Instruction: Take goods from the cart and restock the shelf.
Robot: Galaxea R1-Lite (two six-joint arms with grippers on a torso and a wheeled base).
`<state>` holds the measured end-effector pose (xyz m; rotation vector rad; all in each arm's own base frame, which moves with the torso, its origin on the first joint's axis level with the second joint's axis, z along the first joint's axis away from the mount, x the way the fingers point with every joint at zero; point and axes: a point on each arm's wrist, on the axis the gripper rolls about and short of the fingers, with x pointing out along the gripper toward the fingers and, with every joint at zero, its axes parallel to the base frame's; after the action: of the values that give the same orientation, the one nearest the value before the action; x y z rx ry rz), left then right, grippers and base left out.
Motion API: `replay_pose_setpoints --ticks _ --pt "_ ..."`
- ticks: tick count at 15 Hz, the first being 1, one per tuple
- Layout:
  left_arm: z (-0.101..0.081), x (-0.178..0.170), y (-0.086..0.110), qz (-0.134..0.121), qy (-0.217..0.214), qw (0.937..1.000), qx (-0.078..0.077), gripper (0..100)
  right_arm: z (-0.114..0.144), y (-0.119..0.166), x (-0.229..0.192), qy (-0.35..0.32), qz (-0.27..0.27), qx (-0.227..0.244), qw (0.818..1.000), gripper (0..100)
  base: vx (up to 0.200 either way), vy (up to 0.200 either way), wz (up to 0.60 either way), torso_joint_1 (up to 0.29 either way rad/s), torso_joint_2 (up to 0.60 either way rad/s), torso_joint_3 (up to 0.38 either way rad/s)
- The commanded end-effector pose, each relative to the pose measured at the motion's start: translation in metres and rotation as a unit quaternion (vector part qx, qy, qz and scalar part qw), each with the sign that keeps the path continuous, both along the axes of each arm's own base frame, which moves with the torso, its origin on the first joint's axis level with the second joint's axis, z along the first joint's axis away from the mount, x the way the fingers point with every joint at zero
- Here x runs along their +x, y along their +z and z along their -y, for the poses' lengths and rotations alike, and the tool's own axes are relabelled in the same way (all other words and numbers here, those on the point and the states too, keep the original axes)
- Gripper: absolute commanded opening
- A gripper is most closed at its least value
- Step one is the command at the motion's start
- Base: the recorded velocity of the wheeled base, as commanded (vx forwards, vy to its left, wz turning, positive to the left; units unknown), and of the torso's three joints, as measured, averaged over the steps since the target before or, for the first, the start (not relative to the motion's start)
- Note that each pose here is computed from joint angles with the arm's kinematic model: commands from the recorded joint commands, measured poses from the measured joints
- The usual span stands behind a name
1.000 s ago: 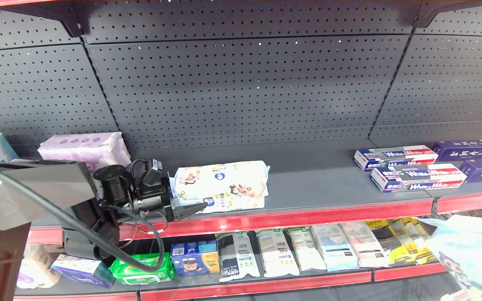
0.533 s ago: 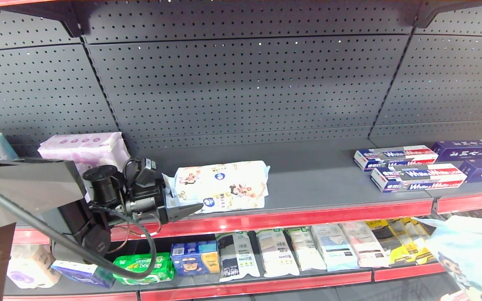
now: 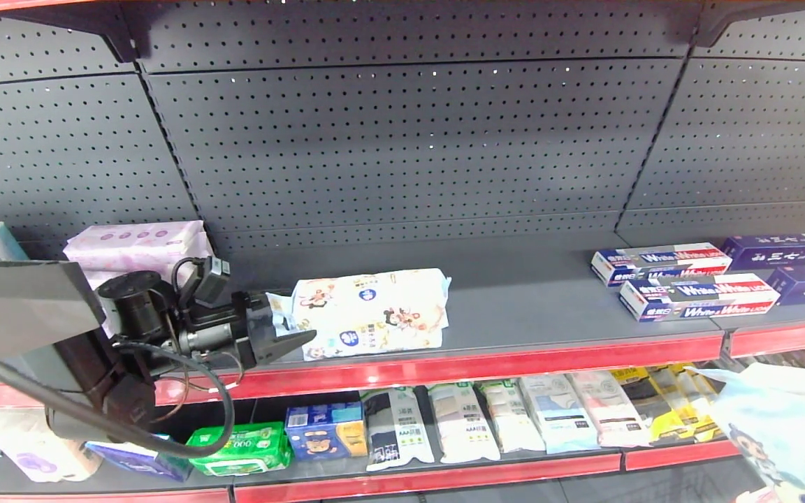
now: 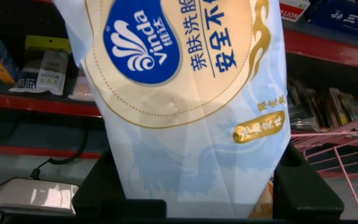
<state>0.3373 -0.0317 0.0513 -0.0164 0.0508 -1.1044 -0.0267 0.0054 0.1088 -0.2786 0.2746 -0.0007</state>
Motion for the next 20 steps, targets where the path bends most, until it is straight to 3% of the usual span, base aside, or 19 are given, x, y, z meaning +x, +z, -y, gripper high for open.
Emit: replay_pose_setpoints --ticks 1,10,15,20 --pt "-0.008 -0.011 0.01 0.004 0.005 1.0 -0.001 100 0.0 0.0 0.0 0.0 -0.001 0.0 1.0 0 0.0 0.0 0.0 0.0 0.0 0.0" --pt "-0.018 -0.05 0.024 -0.014 0.014 0.9998 0.0 100 0.0 0.001 0.001 0.004 0.001 -0.001 1.0 0 0.0 0.0 0.0 0.0 0.0 0.0" --pt "-0.016 -0.071 0.014 -0.028 -0.014 0.9995 0.01 100 0.0 -0.005 0.001 0.012 -0.009 0.003 1.0 0 0.0 0.0 0.0 0.0 0.0 0.0" --pt "-0.016 -0.097 0.029 -0.014 -0.01 0.9998 0.014 100 -0.001 -0.011 0.003 0.023 -0.017 0.009 1.0 0 0.0 0.0 0.0 0.0 0.0 0.0"
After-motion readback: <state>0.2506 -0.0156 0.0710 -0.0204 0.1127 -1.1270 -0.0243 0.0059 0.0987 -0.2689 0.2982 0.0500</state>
